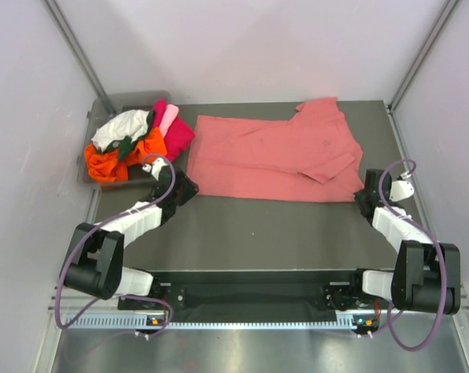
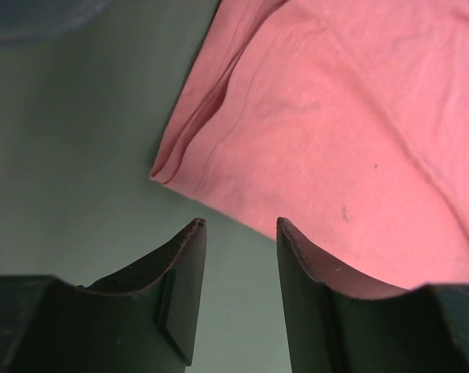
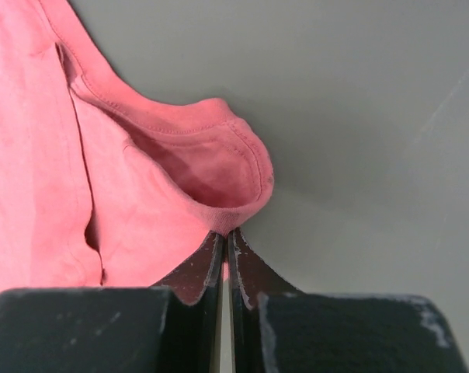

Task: Fold and stack the t-shirts
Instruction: Fold the tshirt

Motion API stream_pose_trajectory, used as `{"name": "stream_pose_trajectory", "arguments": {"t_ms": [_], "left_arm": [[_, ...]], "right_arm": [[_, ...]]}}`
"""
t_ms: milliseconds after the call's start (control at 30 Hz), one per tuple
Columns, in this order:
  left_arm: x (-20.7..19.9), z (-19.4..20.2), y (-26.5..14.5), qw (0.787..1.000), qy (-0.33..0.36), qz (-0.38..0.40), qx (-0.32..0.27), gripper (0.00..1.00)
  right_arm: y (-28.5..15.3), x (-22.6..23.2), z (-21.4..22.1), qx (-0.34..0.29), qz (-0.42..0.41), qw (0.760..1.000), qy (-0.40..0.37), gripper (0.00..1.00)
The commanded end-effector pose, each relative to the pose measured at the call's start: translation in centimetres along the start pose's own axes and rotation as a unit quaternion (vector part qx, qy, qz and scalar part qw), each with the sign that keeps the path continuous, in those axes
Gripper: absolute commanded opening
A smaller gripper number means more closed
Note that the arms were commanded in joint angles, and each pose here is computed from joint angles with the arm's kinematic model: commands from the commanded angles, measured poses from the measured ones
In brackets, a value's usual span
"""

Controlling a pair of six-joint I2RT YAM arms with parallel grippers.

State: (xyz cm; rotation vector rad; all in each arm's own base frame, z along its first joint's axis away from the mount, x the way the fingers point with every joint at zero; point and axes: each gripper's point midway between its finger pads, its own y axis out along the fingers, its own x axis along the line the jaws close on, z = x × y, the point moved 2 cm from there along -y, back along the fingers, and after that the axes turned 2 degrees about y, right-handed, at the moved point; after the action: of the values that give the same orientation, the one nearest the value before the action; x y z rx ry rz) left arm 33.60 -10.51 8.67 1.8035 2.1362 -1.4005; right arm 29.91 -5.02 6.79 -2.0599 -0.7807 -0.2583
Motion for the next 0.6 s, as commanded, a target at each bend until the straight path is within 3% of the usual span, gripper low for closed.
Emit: {"name": "stream_pose_trajectory", "arguments": {"t_ms": [0,333,567], "left_arm": [[-0.2,-0.1,0.4,1.000,-0.015,-0.006,-0.019,0.46],[2.5,2.2,1.9,0.996,-0.052,-0.073,-0.006,0.45],[3.6,1.8,3.5,0.989,-0.081,-0.120,-0.030,0.47]], "right_arm": [[-0.1,0.8,-1.4,-0.020,-0.011,1.000,-0.008,0.00],[-0.1,1.3,-1.1,-0.012,-0.028,0.999,-0.011,0.00],[-0.3,1.1,-1.2,-0.018,-0.031,0.999,-0.011,0.00]]}}
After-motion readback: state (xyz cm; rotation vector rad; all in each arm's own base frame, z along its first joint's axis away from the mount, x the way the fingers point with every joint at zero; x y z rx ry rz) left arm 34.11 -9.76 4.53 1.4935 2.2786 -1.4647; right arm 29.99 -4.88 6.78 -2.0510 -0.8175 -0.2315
